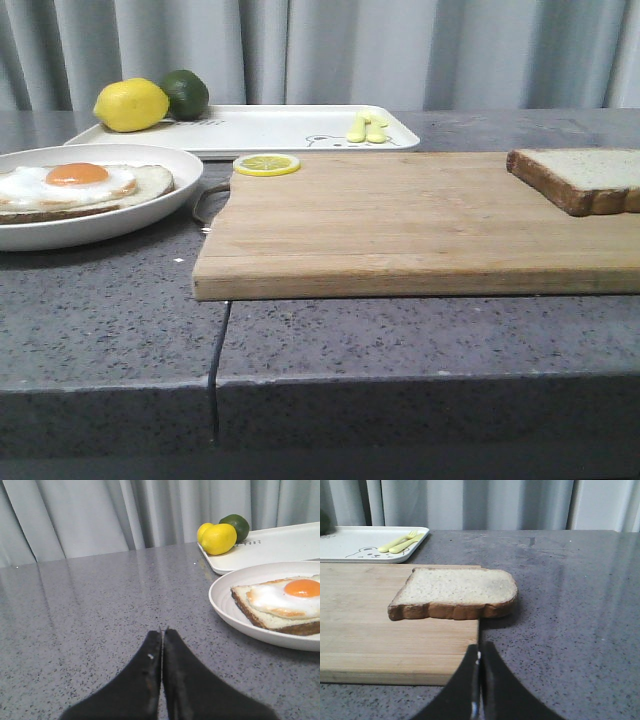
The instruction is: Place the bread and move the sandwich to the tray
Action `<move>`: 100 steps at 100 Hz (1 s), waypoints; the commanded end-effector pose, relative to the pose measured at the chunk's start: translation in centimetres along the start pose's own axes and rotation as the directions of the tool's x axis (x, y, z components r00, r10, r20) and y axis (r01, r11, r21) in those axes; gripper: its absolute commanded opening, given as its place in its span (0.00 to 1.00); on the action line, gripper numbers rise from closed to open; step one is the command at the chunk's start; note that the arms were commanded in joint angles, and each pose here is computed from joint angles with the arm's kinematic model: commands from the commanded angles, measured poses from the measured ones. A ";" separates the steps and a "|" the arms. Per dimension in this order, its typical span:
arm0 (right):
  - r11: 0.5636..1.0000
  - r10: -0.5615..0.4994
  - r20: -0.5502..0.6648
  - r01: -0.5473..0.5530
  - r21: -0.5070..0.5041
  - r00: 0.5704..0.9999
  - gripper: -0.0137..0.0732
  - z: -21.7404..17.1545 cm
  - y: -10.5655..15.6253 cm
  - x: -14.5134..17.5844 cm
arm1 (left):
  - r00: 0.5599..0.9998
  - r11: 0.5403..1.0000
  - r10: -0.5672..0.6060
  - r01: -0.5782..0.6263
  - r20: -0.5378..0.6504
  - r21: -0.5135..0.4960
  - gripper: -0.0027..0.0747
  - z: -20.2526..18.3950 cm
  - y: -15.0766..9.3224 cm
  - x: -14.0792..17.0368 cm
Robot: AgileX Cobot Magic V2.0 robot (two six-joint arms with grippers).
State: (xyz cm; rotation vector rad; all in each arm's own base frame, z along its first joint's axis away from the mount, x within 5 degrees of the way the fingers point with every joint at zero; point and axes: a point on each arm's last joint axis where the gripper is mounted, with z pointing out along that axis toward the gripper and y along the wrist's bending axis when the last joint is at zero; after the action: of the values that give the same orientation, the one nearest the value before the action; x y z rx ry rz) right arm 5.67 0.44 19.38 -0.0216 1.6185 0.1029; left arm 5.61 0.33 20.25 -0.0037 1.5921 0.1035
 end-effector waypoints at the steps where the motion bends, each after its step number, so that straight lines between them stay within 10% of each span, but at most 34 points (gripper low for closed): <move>1: 1.000 -0.006 0.156 0.007 -0.010 0.988 0.08 -0.3 0.1 -1.4 | 0.991 1.000 -0.017 0.020 0.133 -0.023 0.01 -0.3 0.2 -0.9; 28: 1.000 -0.004 0.167 0.005 -0.005 0.986 0.08 -1.2 0.3 -5.5 | 0.976 0.991 -0.134 0.131 0.171 0.029 0.01 -1.3 0.2 -5.8; 65: 0.999 0.003 -0.218 0.005 0.034 0.976 0.08 -0.5 0.5 -13.2 | 0.954 0.966 -0.165 0.208 -0.251 0.156 0.01 2.3 -0.7 -15.2; 100: 0.999 0.007 -0.189 -0.001 0.032 0.982 0.08 0.9 0.8 -18.6 | 0.869 0.892 -0.237 0.372 -0.435 0.258 0.01 5.9 -1.9 -20.2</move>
State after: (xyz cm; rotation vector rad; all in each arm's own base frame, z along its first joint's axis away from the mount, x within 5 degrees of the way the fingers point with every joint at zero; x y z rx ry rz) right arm 7.03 0.38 36.04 -0.0011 1.9124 0.0800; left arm 11.45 -2.24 38.68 0.0014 2.0196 -0.3979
